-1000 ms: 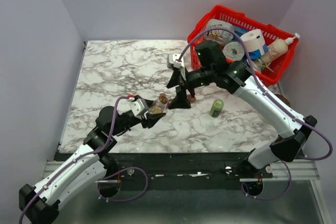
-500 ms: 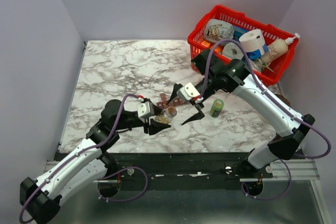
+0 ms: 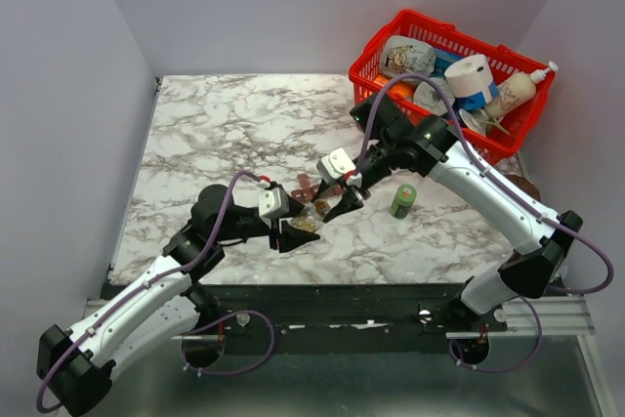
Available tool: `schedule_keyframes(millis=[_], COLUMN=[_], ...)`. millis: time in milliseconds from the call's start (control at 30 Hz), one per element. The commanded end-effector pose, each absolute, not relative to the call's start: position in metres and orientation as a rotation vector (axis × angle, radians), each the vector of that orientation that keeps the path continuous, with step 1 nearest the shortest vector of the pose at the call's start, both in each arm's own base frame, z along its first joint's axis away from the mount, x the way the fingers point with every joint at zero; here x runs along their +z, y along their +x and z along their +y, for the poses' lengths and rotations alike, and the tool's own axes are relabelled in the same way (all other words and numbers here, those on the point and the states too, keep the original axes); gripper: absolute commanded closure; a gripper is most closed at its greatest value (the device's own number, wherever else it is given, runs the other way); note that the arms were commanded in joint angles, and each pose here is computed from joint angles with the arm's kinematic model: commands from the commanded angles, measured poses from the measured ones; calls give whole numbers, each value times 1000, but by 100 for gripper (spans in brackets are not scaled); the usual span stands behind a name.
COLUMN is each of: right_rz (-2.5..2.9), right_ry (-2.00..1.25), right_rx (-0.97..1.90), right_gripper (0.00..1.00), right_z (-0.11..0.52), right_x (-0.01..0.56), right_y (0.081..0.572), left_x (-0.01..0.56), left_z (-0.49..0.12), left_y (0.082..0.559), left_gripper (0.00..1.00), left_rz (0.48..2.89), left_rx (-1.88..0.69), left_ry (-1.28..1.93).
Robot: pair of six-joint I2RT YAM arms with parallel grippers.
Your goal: Sort the pills into containers
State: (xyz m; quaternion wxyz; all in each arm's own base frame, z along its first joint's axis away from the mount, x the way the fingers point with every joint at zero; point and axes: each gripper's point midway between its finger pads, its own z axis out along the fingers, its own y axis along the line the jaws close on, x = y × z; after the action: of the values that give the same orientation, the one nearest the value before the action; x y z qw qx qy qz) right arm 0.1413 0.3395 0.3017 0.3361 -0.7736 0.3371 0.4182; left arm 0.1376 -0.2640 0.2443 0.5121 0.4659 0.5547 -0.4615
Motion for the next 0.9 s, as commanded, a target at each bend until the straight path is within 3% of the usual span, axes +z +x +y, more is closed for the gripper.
schedule_keyframes(millis=[0, 67, 133, 367, 567, 600, 633, 700, 733, 800, 867], right_rz=[1030, 1143, 1249, 1998, 2065, 2032, 1991, 1859, 1799, 1653, 1559], right_ry=[-1988, -1929, -1878, -1235, -1134, -1156, -1183, -1221, -1252, -1311, -1381], right_rx=[1102, 1103, 1098, 1114, 1259, 1267, 1293, 1290, 1310, 1271, 1271], right_gripper=[64, 73, 74, 75, 69, 64, 51, 34, 18, 1, 0], right_z=[340, 343, 344, 363, 374, 375, 376, 372, 369, 358, 348], right_x=[293, 289, 282, 261, 263, 269, 278, 308, 321, 348, 362], right_y=[141, 148, 153, 199, 193, 193, 191, 201, 200, 208, 204], left_x=[277, 284, 299, 323, 302, 293, 289, 275, 270, 261, 258], left_z=[-258, -253, -247, -214, -225, -232, -234, -239, -243, -244, -248], left_y=[153, 164, 172, 230, 240, 233, 229, 219, 211, 201, 187], left_gripper=[100, 100, 100, 100, 100, 100, 100, 100, 100, 100, 100], left_rz=[1207, 1192, 1145, 1162, 1196, 1198, 1197, 1215, 1212, 1233, 1227], left_rx=[-999, -945, -896, -637, -594, -628, -638, -676, -707, -736, -789], left_ry=[1020, 946, 872, 526, 585, 638, 668, 732, 780, 833, 902])
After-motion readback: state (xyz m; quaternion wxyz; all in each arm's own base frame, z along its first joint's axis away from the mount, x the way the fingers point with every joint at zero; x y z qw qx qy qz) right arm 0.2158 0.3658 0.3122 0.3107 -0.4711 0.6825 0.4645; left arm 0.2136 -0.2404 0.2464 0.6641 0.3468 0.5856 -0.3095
